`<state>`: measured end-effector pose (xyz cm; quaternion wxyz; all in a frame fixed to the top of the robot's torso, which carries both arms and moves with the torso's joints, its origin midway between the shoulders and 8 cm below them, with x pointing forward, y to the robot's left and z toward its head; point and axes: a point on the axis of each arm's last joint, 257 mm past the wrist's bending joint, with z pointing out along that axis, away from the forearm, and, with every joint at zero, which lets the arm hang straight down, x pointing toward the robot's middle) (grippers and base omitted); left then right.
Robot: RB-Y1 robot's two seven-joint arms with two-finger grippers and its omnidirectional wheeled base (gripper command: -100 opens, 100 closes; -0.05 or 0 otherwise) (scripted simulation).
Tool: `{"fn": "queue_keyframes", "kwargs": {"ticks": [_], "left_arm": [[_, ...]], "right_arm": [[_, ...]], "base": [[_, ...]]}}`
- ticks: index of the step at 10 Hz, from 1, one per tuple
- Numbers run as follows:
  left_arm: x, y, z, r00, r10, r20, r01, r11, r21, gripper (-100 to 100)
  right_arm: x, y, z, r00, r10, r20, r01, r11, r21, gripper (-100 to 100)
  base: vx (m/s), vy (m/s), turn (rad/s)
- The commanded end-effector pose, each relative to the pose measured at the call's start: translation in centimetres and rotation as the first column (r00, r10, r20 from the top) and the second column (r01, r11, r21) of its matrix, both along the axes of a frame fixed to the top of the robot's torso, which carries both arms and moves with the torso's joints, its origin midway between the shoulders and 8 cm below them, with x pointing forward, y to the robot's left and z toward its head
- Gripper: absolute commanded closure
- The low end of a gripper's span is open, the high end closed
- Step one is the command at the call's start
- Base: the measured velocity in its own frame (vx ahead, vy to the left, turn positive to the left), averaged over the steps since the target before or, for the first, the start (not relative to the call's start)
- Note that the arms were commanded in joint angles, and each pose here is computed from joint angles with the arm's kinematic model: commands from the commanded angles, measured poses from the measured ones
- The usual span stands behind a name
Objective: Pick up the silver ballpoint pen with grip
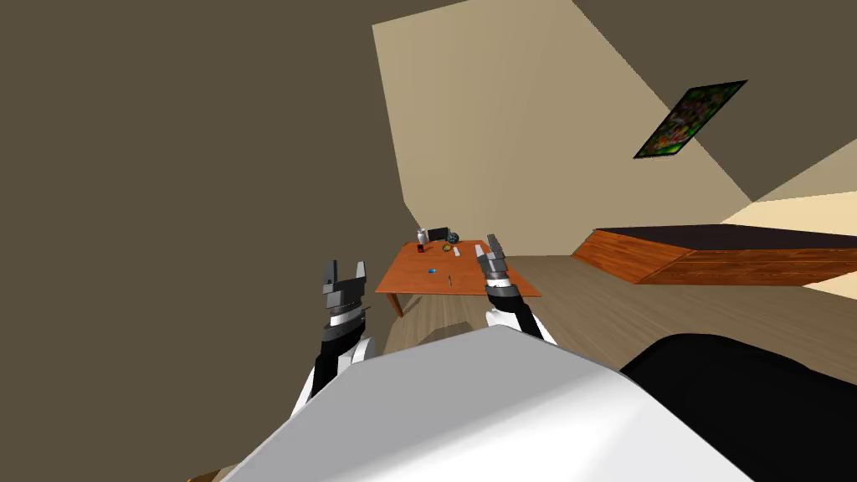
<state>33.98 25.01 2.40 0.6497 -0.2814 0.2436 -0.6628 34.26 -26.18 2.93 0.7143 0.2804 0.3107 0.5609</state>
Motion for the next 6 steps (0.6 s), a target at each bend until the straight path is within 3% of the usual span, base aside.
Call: {"fn": "queue_keyframes", "kwargs": {"ticks": [1,3,5,6], "left_arm": [[0.0,0.0,0.0,1.0,0.0,0.0,0.0,1.0,0.0,0],[0.0,0.0,0.0,1.0,0.0,0.0,0.0,1.0,0.0,0],[0.0,0.0,0.0,1.0,0.0,0.0,0.0,1.0,0.0,0],[0.0,0.0,0.0,1.0,0.0,0.0,0.0,1.0,0.0,0]], "right_arm": [[0.9,0.2,-2.2,0.998,0.02,-0.062,-0.021,0.999,-0.023,-100],[1.8,0.2,-5.4,0.989,0.034,-0.146,-0.04,0.998,-0.038,-100],[2.6,-0.1,-9.2,0.968,0.043,-0.247,-0.057,0.997,-0.052,-100],[2.7,-0.2,-9.7,0.966,0.041,-0.256,-0.056,0.997,-0.051,-100]], "base": [[-0.02,0.012,0.193],[-0.045,0.015,0.197],[-0.062,0.024,0.256],[-0.037,0.009,0.083]]}}
